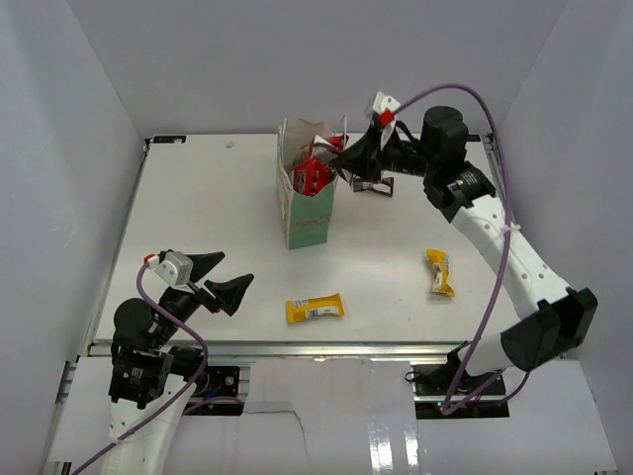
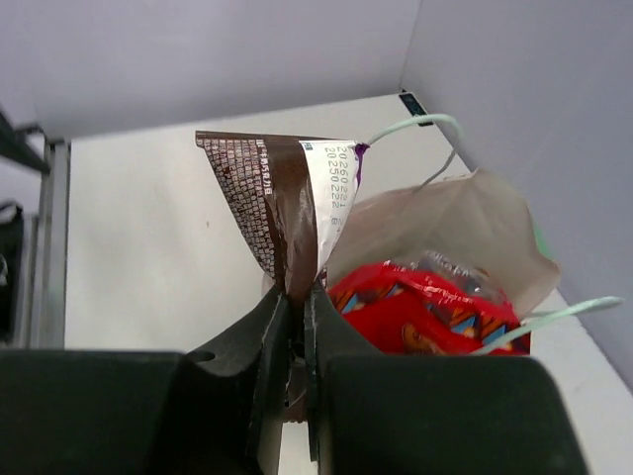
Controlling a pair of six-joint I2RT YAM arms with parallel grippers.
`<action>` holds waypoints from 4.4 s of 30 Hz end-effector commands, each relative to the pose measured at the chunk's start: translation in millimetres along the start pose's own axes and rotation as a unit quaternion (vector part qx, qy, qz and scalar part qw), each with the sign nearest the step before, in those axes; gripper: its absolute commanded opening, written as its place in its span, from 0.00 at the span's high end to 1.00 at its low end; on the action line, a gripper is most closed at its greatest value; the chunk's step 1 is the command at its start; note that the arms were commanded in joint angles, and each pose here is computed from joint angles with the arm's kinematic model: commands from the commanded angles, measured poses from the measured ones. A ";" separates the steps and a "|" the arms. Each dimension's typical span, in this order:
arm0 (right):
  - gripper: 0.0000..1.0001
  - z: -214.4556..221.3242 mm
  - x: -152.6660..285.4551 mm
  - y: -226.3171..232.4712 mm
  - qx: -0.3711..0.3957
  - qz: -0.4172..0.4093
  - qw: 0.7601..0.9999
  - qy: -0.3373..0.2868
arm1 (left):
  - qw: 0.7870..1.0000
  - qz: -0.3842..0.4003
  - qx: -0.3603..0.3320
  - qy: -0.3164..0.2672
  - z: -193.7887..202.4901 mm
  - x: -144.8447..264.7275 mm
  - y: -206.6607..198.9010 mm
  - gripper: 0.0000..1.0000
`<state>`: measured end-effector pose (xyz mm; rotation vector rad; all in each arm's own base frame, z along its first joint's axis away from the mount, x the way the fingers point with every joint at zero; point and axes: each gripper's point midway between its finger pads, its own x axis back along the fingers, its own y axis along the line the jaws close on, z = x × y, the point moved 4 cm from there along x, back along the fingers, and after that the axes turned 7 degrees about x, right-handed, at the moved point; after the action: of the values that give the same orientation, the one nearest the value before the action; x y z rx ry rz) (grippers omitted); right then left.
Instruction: Place the snacks into the paper bag
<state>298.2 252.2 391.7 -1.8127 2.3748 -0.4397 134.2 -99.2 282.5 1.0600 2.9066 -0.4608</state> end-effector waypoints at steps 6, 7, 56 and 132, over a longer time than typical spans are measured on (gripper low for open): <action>0.92 -37.1 -50.4 -64.5 -0.300 0.119 0.942 -0.092 | 1.000 0.008 -0.002 -0.001 0.7 -1.2 -1.0 0.04; 0.92 -30.4 -56.2 -69.5 -0.321 0.134 0.934 -0.083 | 1.000 0.007 -0.001 0.000 1.4 -1.5 -0.4 0.04; 0.02 -53.9 44.3 93.3 0.191 -0.127 0.971 -0.060 | 0.988 0.047 0.086 0.121 33.1 -36.4 5.9 0.04; 0.02 171.7 176.7 116.5 0.008 0.071 0.987 0.147 | 0.981 -0.154 0.109 0.042 -107.4 -270.1 17.5 1.00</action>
<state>184.7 84.1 193.3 -1.6954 2.6938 -0.7378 326.2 -228.1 439.5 0.8136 3.0298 -0.7079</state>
